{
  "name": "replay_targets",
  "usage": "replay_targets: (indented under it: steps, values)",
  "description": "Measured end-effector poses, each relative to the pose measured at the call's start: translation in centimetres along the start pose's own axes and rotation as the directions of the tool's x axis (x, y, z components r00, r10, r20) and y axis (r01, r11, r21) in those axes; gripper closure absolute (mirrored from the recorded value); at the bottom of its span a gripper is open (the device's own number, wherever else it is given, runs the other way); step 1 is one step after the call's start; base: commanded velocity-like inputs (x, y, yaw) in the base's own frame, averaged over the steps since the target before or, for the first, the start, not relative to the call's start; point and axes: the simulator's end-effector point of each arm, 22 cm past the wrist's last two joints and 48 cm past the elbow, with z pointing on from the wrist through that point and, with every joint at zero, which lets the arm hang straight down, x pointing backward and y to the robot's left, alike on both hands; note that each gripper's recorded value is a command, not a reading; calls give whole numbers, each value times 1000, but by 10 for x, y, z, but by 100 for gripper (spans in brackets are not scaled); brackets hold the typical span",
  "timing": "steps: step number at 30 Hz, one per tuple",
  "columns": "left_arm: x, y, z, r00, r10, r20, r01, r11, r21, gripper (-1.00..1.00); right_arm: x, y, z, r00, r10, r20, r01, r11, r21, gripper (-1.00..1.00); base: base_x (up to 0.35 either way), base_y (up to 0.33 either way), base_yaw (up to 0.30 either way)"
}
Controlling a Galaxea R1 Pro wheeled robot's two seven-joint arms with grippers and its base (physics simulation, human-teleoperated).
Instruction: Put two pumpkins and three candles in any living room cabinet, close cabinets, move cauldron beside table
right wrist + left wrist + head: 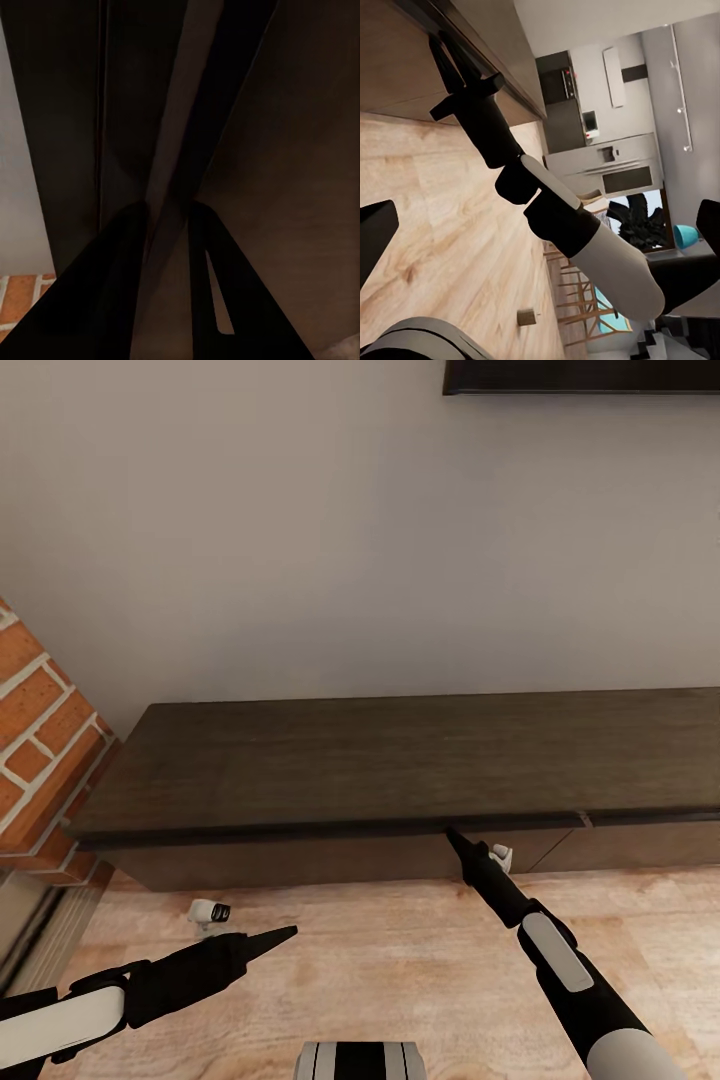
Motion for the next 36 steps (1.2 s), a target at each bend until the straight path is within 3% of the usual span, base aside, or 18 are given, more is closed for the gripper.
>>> replay_targets:
  steps: [20, 36]
  values:
    - [0, 0, 0, 1000, -1, 1, 1, 1000, 0, -100, -2, -1, 0, 1000, 4, 6, -4, 1000, 1, 100, -96, 0, 0]
    - [0, 0, 0, 1000, -1, 1, 1, 1000, 0, -100, -5, -1, -1, 1000, 12, 14, -12, 1000, 0, 100, -203, 0, 0]
